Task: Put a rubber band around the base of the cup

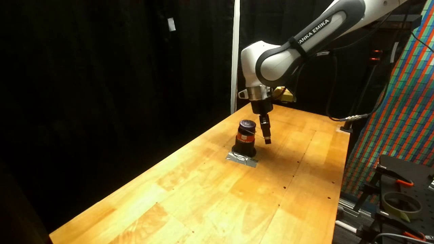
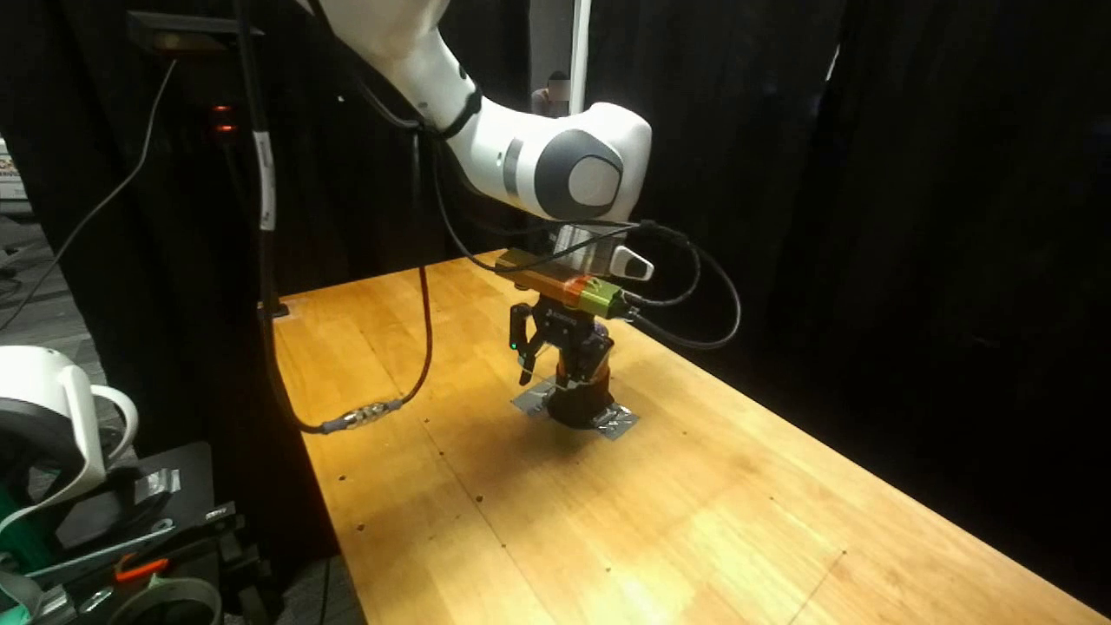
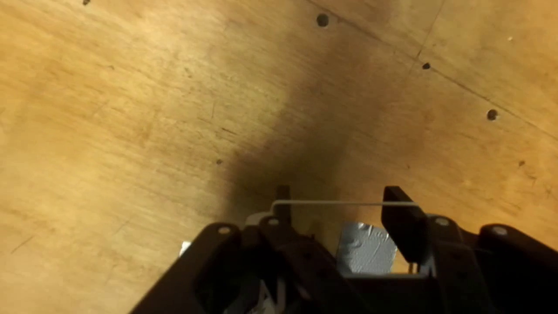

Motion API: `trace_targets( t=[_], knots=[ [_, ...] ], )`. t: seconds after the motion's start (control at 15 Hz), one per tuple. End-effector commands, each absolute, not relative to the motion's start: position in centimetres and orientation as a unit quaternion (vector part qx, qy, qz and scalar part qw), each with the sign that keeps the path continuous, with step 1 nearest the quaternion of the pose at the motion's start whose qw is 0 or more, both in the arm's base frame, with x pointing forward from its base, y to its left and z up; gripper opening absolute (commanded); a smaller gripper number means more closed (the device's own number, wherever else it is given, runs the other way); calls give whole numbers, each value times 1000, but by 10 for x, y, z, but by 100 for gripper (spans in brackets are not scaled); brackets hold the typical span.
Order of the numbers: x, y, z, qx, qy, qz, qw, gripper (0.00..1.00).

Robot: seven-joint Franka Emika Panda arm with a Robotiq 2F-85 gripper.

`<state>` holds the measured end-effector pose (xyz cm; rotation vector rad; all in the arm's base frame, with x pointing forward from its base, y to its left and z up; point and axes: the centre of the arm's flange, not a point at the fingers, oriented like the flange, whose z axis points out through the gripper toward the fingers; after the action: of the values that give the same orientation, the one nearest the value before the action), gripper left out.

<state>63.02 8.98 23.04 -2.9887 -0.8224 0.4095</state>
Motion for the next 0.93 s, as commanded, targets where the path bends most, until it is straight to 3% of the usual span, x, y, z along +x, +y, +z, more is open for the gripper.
trace_targets(
  t=[0.0,0.13,0.33,0.47,0.87],
  knots=[
    [552,88,233,-969,-241,42,-37,27],
    [542,92,232,-972,-229,-16,-52,14],
    [519,97,229,-970,-212,-96,-75,10],
    [499,96,225,-963,-208,-146,-91,15],
    [456,67,214,-936,-234,-244,-97,16]
  ],
)
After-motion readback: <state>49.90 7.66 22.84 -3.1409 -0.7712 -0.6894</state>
